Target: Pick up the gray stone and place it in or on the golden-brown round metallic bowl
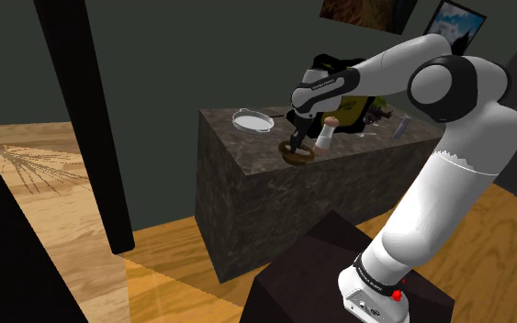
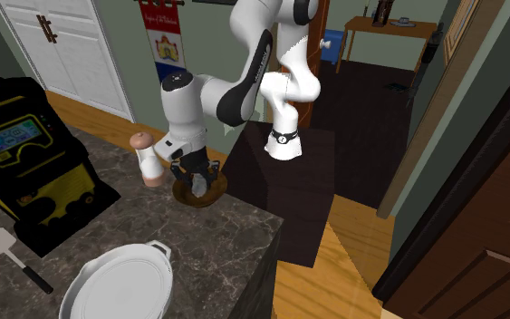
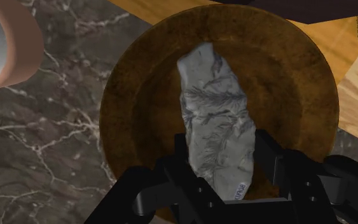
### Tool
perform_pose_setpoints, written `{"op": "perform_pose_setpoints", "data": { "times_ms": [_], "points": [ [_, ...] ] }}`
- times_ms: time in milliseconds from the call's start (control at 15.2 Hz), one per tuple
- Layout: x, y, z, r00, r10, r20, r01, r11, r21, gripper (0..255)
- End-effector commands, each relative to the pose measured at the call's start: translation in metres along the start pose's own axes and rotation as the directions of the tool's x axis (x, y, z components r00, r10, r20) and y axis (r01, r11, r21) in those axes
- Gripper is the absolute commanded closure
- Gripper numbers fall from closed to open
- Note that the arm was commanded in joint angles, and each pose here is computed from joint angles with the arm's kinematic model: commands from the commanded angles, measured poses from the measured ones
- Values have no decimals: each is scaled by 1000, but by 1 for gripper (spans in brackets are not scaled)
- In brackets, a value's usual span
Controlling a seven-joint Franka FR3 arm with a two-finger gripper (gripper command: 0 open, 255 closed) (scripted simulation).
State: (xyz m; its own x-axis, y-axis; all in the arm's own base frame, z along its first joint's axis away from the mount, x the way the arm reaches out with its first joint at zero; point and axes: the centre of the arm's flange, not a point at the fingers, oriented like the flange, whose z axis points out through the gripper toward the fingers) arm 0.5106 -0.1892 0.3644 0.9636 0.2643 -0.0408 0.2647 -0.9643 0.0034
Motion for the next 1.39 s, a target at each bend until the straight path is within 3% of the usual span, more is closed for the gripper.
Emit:
{"op": "perform_pose_setpoints", "data": {
  "times_ms": [0, 330, 396, 726, 990, 1320],
  "points": [
    [0, 0, 3, 1000, 0, 0, 0, 1000, 0, 255],
    [0, 0, 3, 1000, 0, 0, 0, 1000, 0, 255],
    [0, 0, 3, 1000, 0, 0, 0, 1000, 0, 0],
    [0, 0, 3, 1000, 0, 0, 0, 1000, 0, 0],
    [0, 0, -47, 1000, 0, 0, 0, 1000, 0, 0],
    [0, 0, -47, 1000, 0, 0, 0, 1000, 0, 0]
  ]
}}
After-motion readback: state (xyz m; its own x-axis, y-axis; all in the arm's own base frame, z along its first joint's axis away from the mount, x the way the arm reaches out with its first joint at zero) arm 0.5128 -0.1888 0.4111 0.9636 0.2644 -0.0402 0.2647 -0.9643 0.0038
